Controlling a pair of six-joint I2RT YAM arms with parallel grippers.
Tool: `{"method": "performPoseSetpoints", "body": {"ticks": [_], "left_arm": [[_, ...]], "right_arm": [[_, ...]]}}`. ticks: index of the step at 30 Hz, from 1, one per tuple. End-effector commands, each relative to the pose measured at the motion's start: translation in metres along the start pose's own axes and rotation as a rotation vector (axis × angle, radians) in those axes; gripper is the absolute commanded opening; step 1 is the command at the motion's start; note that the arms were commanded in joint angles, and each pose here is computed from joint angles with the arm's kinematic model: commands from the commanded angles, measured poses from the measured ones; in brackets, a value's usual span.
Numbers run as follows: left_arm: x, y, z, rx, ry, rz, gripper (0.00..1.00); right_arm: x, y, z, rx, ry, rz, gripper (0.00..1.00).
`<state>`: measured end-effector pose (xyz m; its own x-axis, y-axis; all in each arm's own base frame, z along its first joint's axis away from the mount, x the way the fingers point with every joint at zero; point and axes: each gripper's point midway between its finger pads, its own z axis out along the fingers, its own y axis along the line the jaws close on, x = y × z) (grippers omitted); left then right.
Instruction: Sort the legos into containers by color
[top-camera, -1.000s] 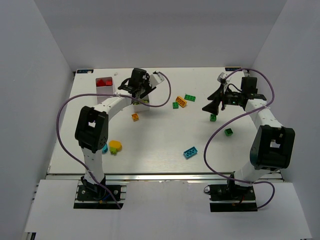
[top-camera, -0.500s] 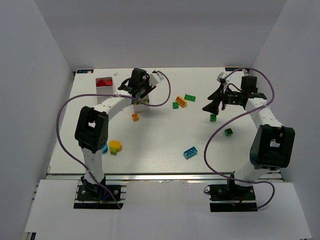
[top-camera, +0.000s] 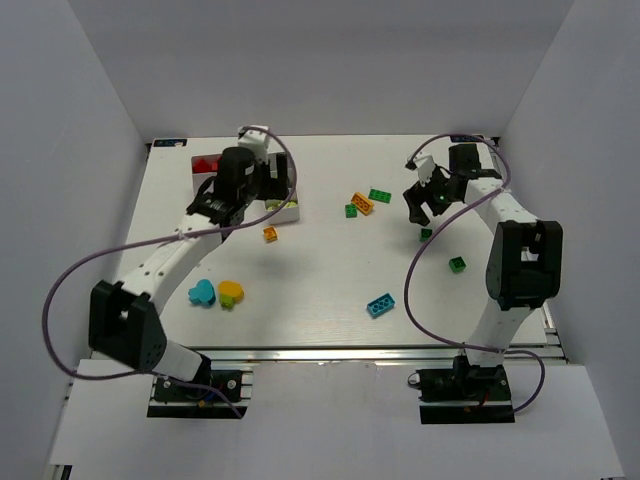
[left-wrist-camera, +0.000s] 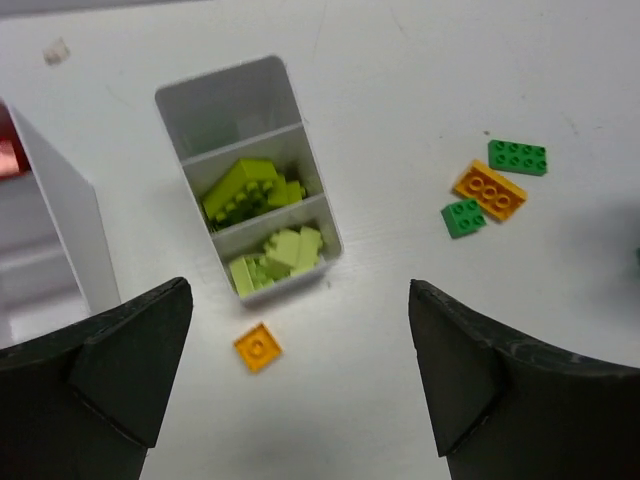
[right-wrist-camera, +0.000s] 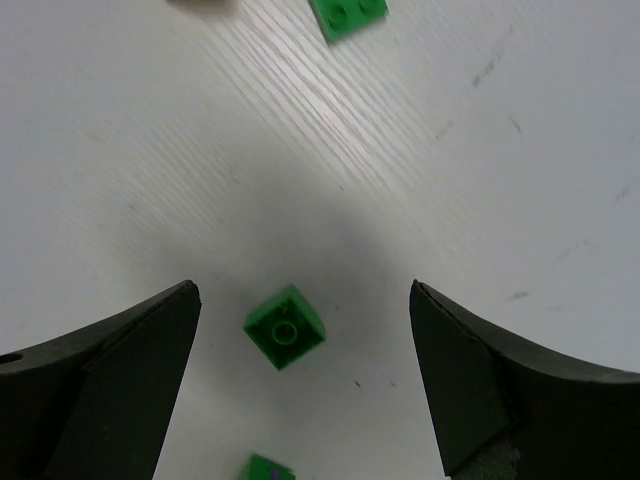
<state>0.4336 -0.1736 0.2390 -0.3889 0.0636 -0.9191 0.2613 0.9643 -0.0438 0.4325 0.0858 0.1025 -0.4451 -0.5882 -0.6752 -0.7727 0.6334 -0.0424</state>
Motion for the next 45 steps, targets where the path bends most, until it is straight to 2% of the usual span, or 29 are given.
{"method": "performPoseSetpoints", "body": {"ticks": [1, 3, 4, 8, 11, 12, 15, 17, 24, 34, 37, 40, 41, 45], "left_arm": [[0.020, -0.006, -0.028, 0.015, 0.017, -0.273, 0.98], [0.036, -0.008, -0.045, 0.029, 0.028, -0.345, 0.98], [0.041, -0.008, -0.050, 0.034, 0.033, -0.365, 0.98], [0.078, -0.005, -0.069, 0.008, 0.089, -0.445, 0.98], [0.088, -0.002, -0.082, -0.007, 0.092, -0.493, 0.98], [0.098, 0.001, -0.084, -0.022, 0.101, -0.504, 0.98], [0.085, 0.005, -0.097, -0.030, 0.039, -0.542, 0.98], [0.084, 0.008, -0.100, -0.047, 0.040, -0.546, 0.98], [0.091, 0.011, -0.102, -0.081, 0.068, -0.568, 0.98], [0.109, 0.015, -0.111, -0.107, 0.082, -0.608, 0.98], [0.110, 0.016, -0.113, -0.109, 0.083, -0.613, 0.98], [0.109, 0.017, -0.114, -0.113, 0.074, -0.622, 0.98], [0.108, 0.018, -0.115, -0.116, 0.071, -0.622, 0.98], [0.108, 0.020, -0.117, -0.130, 0.067, -0.621, 0.98]], "right_arm": [[0.032, -0.029, -0.012, 0.165, 0.202, -0.008, 0.89], [0.038, -0.025, -0.013, 0.138, 0.228, -0.040, 0.89], [0.044, -0.016, -0.017, 0.076, 0.255, -0.123, 0.89], [0.039, 0.011, -0.023, -0.083, 0.186, -0.341, 0.89], [0.042, 0.014, -0.016, -0.144, 0.184, -0.435, 0.85], [0.043, 0.012, -0.014, -0.154, 0.187, -0.439, 0.83], [0.042, 0.009, -0.007, -0.196, 0.199, -0.447, 0.77], [0.046, 0.011, -0.002, -0.242, 0.205, -0.470, 0.75], [0.059, 0.011, 0.009, -0.282, 0.225, -0.543, 0.74], [0.078, 0.000, 0.029, -0.231, 0.278, -0.511, 0.72], [0.080, -0.002, 0.032, -0.229, 0.287, -0.508, 0.66], [0.077, -0.003, 0.031, -0.231, 0.283, -0.505, 0.47], [0.074, -0.003, 0.030, -0.232, 0.275, -0.506, 0.32], [0.040, 0.010, 0.022, -0.256, 0.159, -0.499, 0.22]]}}
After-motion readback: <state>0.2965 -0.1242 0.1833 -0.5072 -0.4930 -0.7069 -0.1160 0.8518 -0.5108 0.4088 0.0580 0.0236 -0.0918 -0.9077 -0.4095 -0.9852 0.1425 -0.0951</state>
